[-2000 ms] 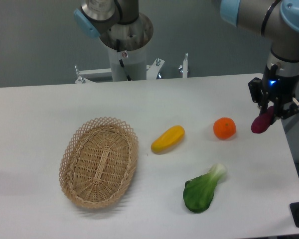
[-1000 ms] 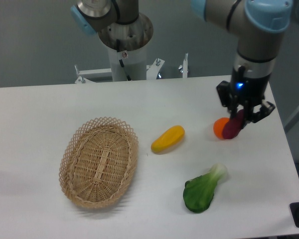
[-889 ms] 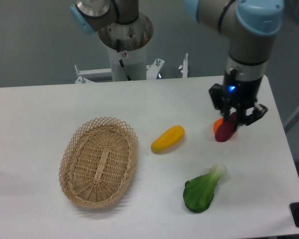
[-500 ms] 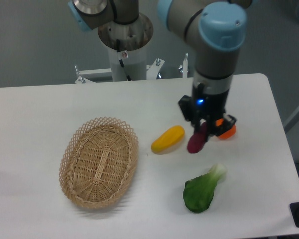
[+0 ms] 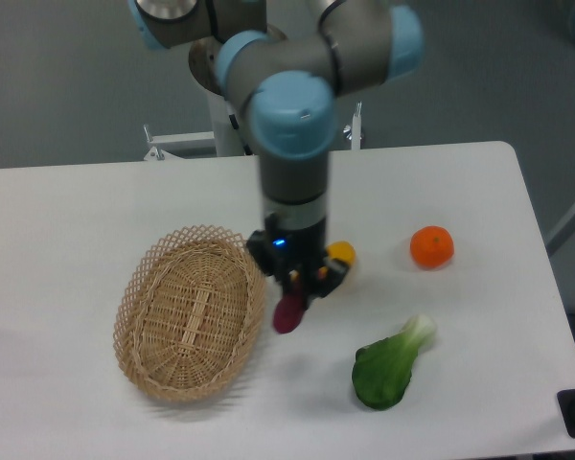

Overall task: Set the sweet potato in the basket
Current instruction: 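Carry the sweet potato over the wicker basket and lower it inside, then open the gripper to release the sweet potato into the basket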

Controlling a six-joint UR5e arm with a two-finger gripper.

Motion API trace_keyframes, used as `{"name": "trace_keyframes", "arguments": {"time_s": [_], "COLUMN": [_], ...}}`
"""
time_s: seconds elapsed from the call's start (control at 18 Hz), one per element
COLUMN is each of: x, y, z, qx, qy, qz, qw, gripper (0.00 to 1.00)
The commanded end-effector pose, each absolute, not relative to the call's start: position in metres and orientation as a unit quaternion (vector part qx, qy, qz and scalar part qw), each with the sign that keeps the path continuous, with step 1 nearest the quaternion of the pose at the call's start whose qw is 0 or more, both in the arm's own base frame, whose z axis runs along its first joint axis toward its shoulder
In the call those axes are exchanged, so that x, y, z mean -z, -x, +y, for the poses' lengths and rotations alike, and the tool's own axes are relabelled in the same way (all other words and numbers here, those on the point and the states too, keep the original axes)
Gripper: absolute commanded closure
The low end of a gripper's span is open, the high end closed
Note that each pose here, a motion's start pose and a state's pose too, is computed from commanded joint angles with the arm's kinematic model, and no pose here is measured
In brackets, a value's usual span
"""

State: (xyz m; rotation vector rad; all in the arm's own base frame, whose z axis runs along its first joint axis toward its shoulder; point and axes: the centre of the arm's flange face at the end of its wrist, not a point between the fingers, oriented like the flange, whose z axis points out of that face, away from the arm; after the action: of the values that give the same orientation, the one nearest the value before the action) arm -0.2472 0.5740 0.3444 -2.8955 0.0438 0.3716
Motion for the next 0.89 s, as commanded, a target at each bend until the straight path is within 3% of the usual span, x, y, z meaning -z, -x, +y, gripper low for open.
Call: {"name": "trace_keyframes", "arguments": {"time_s": [0.39, 0.89], "x": [-0.282, -0.244], "y": [0.176, 0.162], "z": [0.602, 0.599], "qx": [-0.138, -0.126], "qy": [0.986, 0.984], "qz": [0.077, 0.125], "qw": [0.052, 0.014], "gripper": [0.78, 0.78]}}
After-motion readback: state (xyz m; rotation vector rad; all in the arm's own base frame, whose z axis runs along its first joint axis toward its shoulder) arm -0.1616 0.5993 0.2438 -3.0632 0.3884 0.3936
